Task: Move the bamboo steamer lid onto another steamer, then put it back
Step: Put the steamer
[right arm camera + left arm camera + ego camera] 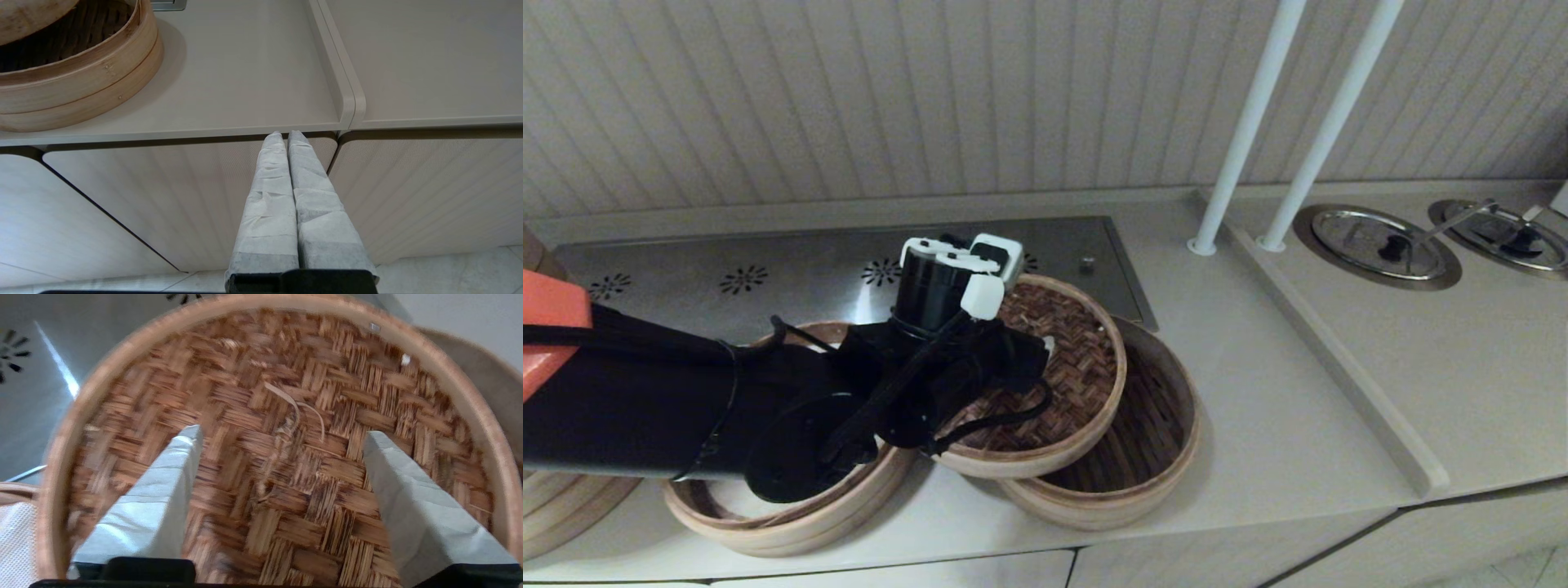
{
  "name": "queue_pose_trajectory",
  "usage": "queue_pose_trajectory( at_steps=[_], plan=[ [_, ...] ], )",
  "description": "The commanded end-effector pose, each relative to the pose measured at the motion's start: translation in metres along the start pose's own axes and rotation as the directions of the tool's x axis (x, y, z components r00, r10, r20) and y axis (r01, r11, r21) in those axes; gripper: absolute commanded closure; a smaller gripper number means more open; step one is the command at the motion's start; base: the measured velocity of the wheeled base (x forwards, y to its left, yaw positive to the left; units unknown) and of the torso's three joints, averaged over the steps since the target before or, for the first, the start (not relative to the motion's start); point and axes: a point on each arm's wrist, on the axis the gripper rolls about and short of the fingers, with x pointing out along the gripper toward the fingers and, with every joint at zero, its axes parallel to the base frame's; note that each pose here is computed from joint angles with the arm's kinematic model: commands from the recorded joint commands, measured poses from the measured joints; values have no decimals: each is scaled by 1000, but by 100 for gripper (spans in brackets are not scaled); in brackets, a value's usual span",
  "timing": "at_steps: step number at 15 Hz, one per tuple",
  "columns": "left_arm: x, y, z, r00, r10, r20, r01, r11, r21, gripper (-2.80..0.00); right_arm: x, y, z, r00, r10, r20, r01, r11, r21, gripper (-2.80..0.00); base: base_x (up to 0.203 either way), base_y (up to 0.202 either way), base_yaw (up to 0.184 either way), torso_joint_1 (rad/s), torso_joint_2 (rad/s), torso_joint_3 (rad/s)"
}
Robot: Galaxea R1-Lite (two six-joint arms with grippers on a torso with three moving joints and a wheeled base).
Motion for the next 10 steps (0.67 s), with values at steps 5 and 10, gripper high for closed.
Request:
queue_pose_trajectory(
  at_steps=[5,10],
  plan=[
    [3,0,-7,1000,6,-19,-6,1000,5,-280,0,0,0,1000,1,-2,-1,1000,0,0,0,0,0,0,0,0],
    [4,0,-16,999,10,-49,-9,1000,15,0,0,0,0,1000,1,-2,-1,1000,0,0,0,0,0,0,0,0]
  ],
)
